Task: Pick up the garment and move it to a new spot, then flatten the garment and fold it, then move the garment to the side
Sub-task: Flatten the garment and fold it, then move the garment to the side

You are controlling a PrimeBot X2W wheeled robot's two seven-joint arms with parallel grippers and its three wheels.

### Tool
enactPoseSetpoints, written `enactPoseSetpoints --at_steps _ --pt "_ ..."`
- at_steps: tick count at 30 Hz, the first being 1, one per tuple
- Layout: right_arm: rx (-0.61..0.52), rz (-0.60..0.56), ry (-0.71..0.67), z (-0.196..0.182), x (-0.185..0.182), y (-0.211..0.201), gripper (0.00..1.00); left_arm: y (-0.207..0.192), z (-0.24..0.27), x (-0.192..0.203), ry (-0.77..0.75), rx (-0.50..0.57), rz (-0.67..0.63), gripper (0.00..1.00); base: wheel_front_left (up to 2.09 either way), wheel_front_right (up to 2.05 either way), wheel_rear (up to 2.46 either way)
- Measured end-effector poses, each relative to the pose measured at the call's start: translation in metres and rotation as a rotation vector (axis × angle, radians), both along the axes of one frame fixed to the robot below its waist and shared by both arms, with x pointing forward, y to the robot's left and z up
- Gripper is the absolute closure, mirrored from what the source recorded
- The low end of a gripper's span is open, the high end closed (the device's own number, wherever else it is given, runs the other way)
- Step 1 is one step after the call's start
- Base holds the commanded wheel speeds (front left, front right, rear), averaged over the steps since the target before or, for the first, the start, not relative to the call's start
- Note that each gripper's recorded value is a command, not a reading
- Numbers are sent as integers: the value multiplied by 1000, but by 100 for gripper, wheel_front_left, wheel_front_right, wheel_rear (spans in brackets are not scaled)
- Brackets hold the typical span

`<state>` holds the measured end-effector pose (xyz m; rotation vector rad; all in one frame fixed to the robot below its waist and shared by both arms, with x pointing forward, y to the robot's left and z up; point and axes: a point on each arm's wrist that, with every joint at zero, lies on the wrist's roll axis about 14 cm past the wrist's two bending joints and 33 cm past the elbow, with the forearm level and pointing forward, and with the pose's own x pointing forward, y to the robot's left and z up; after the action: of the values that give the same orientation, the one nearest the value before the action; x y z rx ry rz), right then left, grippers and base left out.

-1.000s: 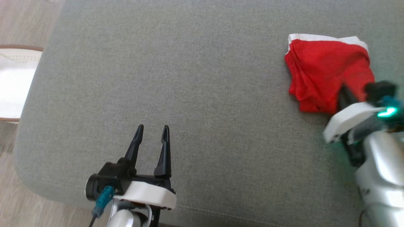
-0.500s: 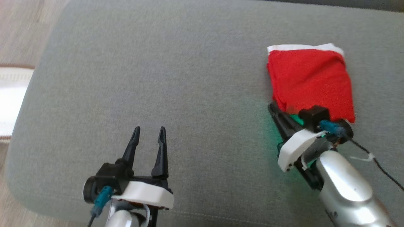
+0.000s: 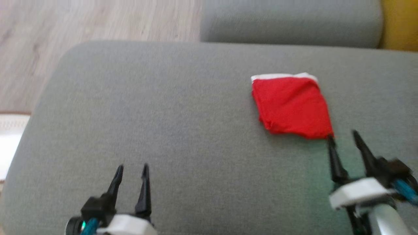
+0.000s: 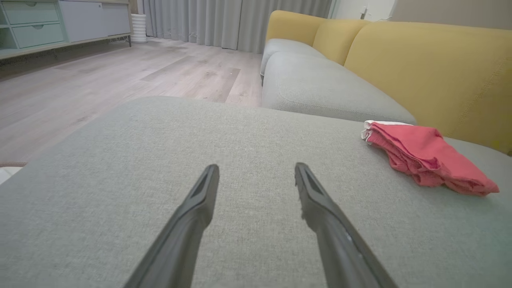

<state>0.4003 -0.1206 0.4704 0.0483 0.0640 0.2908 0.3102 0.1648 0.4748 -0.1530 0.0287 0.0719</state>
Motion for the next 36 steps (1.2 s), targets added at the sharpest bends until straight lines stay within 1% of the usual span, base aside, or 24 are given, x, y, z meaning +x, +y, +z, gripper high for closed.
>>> enactPoseSetpoints --at_steps 2,5,9,15,23,24,26,29,32,36 --pt "1 -57 -10 2 -10 -19 0 3 -3 -8 6 9 4 0 0 0 0" --pt "-16 -111 -1 -2 -26 -39 0 10 -6 -17 11 14 17 0 0 0 0" --pt "-23 -139 27 -12 -41 -50 0 15 -7 -22 10 18 22 0 0 0 0" --pt "-28 -141 51 -20 -46 -52 0 19 -6 -25 4 21 28 0 0 0 0" --pt "-23 -137 59 -22 -48 -49 0 11 -11 -28 17 9 -12 0 0 0 0" --pt "-15 -135 65 -24 -48 -48 0 10 -11 -27 18 9 -15 0 0 0 0" --pt "38 -137 89 -27 -49 -43 0 8 -12 -26 24 9 -25 0 0 0 0" --pt "111 -130 182 -32 -36 -37 0 -1 -16 -24 37 3 -61 0 0 0 0" --pt "159 -97 254 -20 -5 -31 0 -5 -20 -21 54 4 -73 0 0 0 0" --pt "155 -67 358 -9 41 -35 0 -17 -21 -7 60 1 -117 0 0 0 0"
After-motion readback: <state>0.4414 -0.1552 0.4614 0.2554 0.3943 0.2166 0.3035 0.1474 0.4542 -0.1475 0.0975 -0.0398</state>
